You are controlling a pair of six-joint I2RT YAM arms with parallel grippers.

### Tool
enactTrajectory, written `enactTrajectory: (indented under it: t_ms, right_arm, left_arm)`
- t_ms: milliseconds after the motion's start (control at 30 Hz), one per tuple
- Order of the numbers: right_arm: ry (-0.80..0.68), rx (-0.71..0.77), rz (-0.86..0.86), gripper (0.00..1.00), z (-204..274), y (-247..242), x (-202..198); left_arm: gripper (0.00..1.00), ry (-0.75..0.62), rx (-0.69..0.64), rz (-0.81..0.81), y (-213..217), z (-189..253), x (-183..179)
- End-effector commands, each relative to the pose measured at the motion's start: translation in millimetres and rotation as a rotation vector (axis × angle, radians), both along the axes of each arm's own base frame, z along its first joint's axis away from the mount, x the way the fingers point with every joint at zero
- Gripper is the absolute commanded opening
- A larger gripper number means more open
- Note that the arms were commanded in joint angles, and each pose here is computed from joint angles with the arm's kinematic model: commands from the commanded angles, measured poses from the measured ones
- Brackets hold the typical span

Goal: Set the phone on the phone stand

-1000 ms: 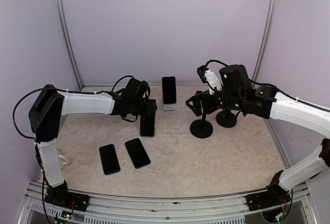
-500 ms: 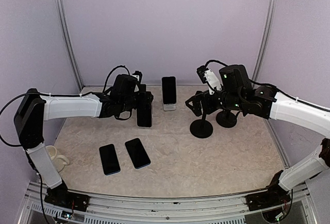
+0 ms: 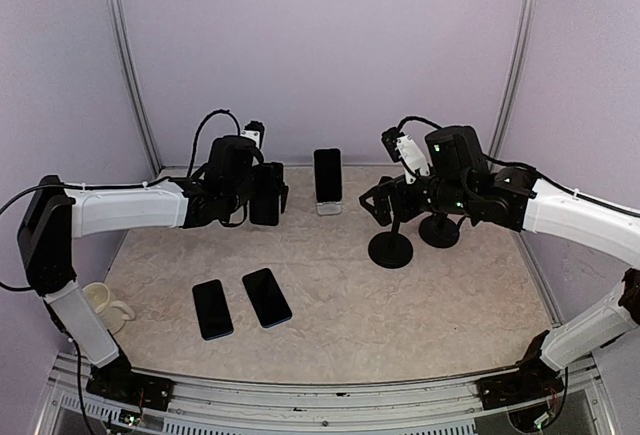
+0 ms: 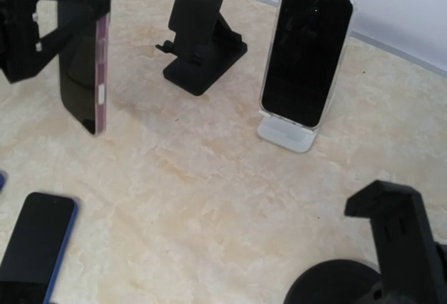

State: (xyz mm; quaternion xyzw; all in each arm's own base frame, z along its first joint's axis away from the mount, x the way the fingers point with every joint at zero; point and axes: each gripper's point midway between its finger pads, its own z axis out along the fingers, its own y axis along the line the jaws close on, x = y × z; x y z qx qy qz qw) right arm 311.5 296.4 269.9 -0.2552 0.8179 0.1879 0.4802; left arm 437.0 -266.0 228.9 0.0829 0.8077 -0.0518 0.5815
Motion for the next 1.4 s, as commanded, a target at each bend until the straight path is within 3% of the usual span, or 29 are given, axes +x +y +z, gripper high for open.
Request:
enactTrajectory:
  t_ms: [0, 533, 1367]
  right_arm:
    - [-0.014, 0.031, -0.01, 1.0, 7, -5, 0]
    - [-0.001, 0.029, -0.014, 1.0, 3, -4, 0]
    - [0.037, 0.019, -0.03, 1.0, -5, -7, -1]
  left_arm:
    - [0.0, -0.146, -0.038, 0.057, 13, 49, 13]
    - [0.0, -0.265, -0.022, 0.084, 27, 58, 38]
    - [0.0, -0.267, -0.03, 0.085, 16, 29, 99]
